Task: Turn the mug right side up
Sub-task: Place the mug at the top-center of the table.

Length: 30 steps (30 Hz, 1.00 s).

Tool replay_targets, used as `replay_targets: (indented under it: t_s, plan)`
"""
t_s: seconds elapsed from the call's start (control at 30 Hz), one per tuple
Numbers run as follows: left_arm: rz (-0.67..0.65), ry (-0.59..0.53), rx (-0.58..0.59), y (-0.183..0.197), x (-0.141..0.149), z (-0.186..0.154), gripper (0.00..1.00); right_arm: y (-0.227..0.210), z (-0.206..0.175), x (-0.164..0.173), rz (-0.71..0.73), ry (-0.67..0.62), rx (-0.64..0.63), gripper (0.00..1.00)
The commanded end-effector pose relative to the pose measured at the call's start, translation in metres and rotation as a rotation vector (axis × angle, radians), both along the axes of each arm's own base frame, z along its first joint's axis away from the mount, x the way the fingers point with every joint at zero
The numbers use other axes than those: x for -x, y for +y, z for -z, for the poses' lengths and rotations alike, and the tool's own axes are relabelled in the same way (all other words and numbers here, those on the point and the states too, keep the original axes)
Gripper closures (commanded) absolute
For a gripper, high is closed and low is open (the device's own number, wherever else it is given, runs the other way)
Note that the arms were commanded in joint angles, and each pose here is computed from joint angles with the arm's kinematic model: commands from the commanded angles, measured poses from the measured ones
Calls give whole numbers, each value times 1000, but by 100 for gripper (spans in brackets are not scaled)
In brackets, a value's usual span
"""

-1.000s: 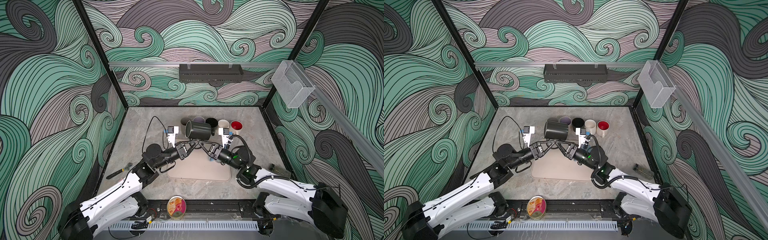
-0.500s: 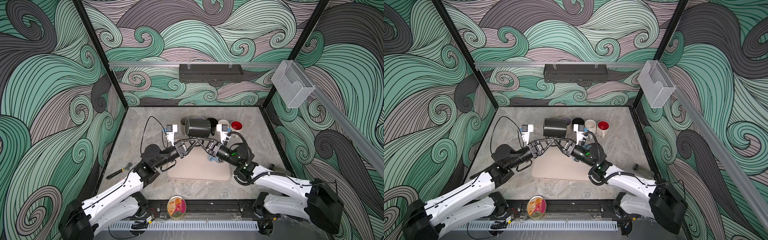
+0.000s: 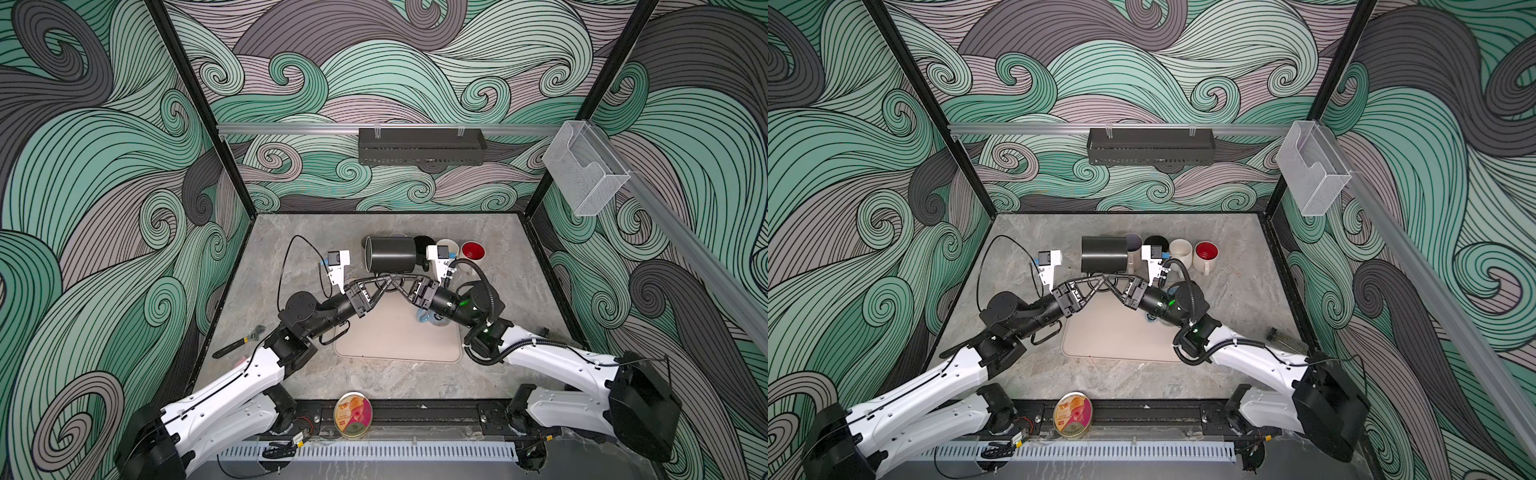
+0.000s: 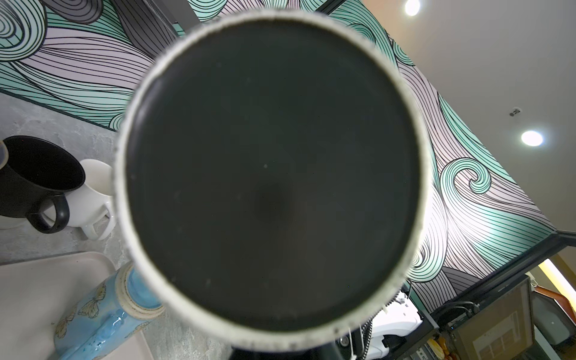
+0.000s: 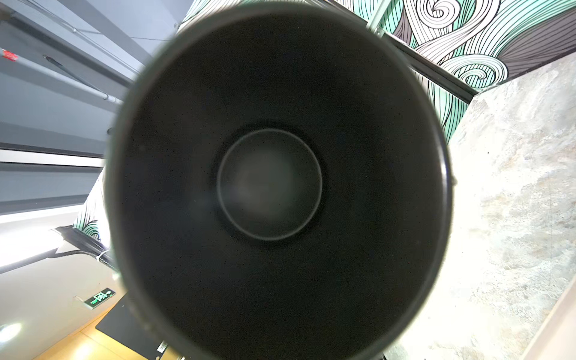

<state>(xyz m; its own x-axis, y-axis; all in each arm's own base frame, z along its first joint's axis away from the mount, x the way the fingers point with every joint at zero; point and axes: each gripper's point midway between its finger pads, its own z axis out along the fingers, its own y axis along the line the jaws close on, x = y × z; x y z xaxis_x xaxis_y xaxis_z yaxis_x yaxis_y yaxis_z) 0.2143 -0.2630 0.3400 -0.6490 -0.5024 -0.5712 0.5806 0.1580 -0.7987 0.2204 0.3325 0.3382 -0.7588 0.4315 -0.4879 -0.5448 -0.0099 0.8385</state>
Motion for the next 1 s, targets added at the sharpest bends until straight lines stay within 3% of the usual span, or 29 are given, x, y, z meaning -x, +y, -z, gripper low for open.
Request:
replay_targets:
  t_s: [0.0, 0.03, 0.07, 0.13, 0.5, 0.77, 0.97]
  plan:
    - [16, 64, -105, -4, 2, 23, 54, -12, -54, 1, 32, -145, -122, 100]
    - [4, 82, -125, -3, 0, 27, 29, -10, -53, 0, 28, -142, -114, 100]
    - [-7, 96, -144, -2, -1, 32, 18, -8, -53, -1, 23, -143, -107, 100]
    - [-33, 120, -170, 3, -3, 40, 9, -5, -52, -3, 15, -141, -100, 100]
    - [-197, 89, -257, 46, 4, 59, 2, -5, -43, -13, 49, -132, -34, 100]
    - [-397, 133, -549, 94, -1, 83, 2, -5, -28, -27, 111, -103, 140, 100]
    - [-446, 149, -733, 108, -7, 102, 3, -8, -12, -44, 197, -65, 325, 100]
